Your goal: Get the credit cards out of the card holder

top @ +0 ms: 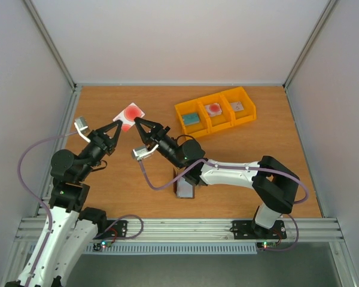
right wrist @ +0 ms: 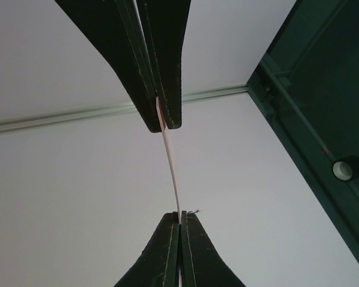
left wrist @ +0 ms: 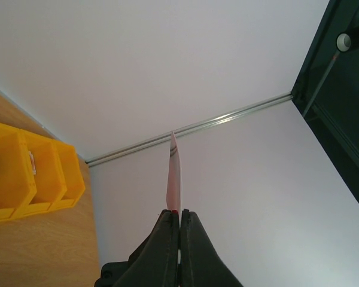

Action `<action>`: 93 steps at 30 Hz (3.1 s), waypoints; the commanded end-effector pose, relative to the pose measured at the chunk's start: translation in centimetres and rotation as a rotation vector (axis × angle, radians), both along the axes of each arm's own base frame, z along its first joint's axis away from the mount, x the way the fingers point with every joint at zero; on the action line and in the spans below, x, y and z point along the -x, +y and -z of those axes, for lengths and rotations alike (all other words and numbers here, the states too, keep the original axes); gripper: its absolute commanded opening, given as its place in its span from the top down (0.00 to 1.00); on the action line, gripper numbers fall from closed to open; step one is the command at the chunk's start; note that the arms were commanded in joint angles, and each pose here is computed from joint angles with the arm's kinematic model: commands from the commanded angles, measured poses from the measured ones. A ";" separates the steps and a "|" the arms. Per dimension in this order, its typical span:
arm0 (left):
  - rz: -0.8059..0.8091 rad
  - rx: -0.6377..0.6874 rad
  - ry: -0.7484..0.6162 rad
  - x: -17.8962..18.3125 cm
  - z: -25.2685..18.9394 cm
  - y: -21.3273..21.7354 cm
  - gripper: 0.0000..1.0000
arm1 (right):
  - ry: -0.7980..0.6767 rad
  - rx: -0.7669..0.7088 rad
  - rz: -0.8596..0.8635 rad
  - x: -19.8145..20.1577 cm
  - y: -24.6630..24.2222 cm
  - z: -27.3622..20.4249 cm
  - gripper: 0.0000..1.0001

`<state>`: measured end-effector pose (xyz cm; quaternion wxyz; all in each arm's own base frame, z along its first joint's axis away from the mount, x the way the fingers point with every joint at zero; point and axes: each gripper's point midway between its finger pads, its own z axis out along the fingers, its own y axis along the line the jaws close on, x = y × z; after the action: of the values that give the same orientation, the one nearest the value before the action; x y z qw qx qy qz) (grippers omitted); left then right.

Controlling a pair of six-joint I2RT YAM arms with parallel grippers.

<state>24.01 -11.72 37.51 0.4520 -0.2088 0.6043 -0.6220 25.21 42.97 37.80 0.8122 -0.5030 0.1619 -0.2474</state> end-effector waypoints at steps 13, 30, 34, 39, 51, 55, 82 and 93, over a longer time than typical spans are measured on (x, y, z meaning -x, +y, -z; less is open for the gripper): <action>-0.060 -0.046 0.100 -0.1 4.9 1.0 0.07 | 0.246 -0.054 0.261 -4.4 -8.1 -0.2 0.99; -0.389 -0.411 0.263 -1.8 17.5 7.3 0.01 | 1.395 0.027 0.505 -20.0 -28.4 14.2 0.99; -0.384 -0.758 0.118 -2.3 15.6 7.6 0.01 | 1.410 0.106 0.516 -22.2 -28.4 15.9 0.99; -0.343 -1.008 0.077 -2.6 17.2 7.8 0.00 | 1.395 0.175 0.536 -24.6 -28.7 18.2 0.99; -0.320 -1.008 -0.055 -2.4 18.0 6.6 0.01 | 1.255 0.357 0.606 -29.2 -30.2 22.1 0.99; -0.318 -1.013 -0.062 -2.4 18.3 6.6 0.01 | 1.195 0.442 0.630 -30.2 -30.6 23.3 0.99; -0.285 -0.983 -0.034 -2.8 19.2 6.1 0.01 | 1.165 0.545 0.622 -31.8 -30.2 28.9 0.99; -0.285 -0.973 -0.034 -2.8 19.1 6.1 0.01 | 1.140 0.578 0.619 -32.0 -30.1 29.7 0.91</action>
<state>26.44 -5.72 17.07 0.5625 -0.0446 0.8015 -0.1979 56.87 12.81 8.43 0.3309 -0.6713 0.6356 -0.1894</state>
